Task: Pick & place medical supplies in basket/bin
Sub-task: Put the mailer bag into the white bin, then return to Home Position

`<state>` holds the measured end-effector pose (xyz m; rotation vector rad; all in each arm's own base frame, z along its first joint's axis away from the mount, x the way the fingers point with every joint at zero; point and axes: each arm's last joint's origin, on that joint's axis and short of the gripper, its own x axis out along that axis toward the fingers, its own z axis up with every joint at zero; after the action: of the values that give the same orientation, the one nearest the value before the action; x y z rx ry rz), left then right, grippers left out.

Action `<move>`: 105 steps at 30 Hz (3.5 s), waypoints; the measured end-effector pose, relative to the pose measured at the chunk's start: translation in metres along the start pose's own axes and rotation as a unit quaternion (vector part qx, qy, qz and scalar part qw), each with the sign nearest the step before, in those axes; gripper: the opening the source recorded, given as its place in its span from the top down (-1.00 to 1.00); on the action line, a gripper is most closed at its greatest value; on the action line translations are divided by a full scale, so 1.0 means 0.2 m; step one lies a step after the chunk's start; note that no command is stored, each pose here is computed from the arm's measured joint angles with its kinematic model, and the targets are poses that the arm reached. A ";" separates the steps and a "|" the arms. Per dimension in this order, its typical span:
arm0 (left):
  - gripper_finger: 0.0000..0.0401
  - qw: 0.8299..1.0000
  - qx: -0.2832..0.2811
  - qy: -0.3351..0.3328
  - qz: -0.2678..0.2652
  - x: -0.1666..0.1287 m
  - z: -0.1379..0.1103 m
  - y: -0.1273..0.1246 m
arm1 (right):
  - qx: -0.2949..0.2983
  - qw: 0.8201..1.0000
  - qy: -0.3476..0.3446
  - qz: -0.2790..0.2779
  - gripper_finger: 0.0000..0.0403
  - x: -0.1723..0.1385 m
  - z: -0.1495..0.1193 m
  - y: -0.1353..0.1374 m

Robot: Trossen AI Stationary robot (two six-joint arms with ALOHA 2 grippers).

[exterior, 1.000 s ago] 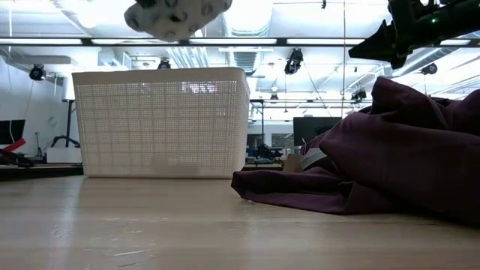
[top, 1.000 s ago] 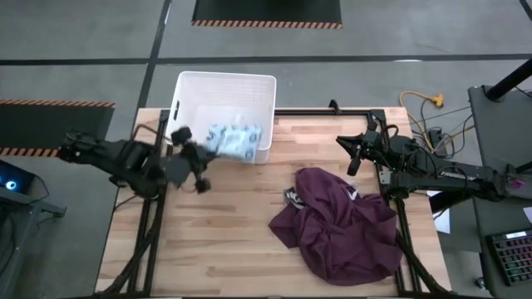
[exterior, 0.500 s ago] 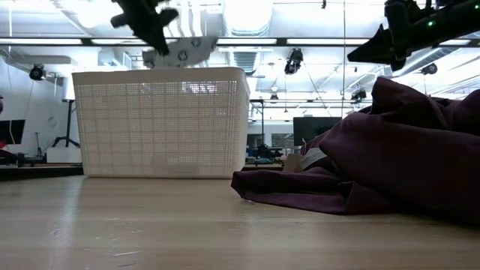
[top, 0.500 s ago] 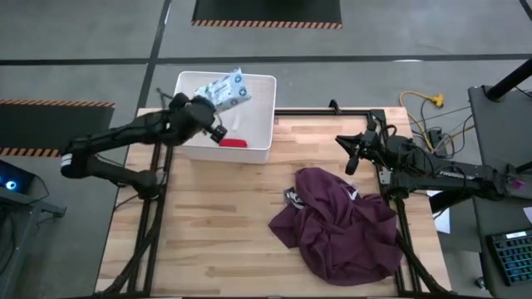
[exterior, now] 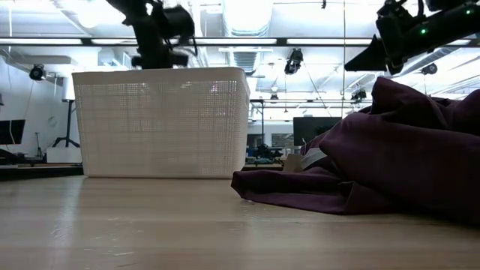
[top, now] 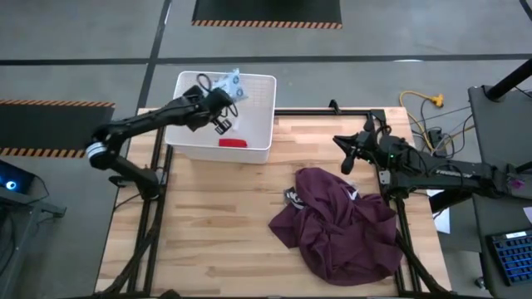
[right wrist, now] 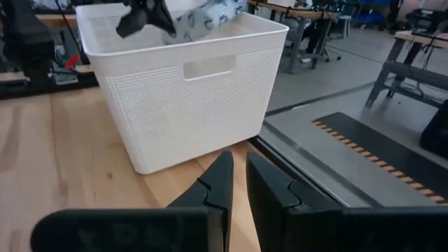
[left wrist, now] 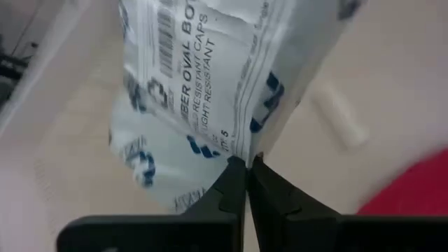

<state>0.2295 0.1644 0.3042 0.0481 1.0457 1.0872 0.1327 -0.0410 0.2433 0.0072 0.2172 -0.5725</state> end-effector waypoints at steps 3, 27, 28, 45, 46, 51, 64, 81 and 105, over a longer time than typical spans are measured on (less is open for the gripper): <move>0.98 0.998 0.060 0.032 -0.008 0.08 -0.01 -0.04 | -0.002 1.000 0.005 0.000 0.84 0.01 0.00 0.00; 0.72 0.963 -0.015 -0.029 -0.266 -0.03 0.01 0.01 | -0.085 0.996 0.029 0.002 0.84 0.05 -0.03 0.02; 0.71 0.956 -0.033 -0.057 -0.286 -0.07 0.02 0.02 | -0.084 0.996 0.028 0.003 0.84 0.05 -0.03 0.02; 0.99 0.761 -0.099 -0.445 -0.462 -0.60 -0.20 -0.18 | -0.037 0.983 -0.049 0.171 0.84 -0.08 0.05 0.03; 0.99 0.753 -0.098 -0.451 -0.470 -0.60 -0.24 -0.20 | -0.032 0.982 -0.055 0.180 0.84 -0.09 0.05 0.03; 0.99 0.737 -0.101 -0.453 -0.492 -0.51 -0.49 -0.28 | -0.013 0.977 -0.063 0.201 0.84 -0.14 0.02 0.01; 0.99 0.699 -0.121 -0.499 -0.498 -0.33 -0.92 -0.26 | 0.002 0.978 -0.065 0.197 0.84 -0.14 -0.10 0.01; 0.99 0.693 -0.121 -0.518 -0.487 -0.23 -1.13 -0.25 | 0.100 0.942 -0.140 0.288 0.84 -0.08 -0.33 0.05; 0.99 0.723 -0.116 -0.476 -0.487 -0.19 -1.16 -0.27 | 0.065 0.957 -0.120 0.255 0.84 -0.06 -0.36 0.05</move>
<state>0.0997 0.0077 0.1760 -0.1299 -0.1007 0.0930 0.1125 -0.0214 0.1744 0.1177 -0.0632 -0.0679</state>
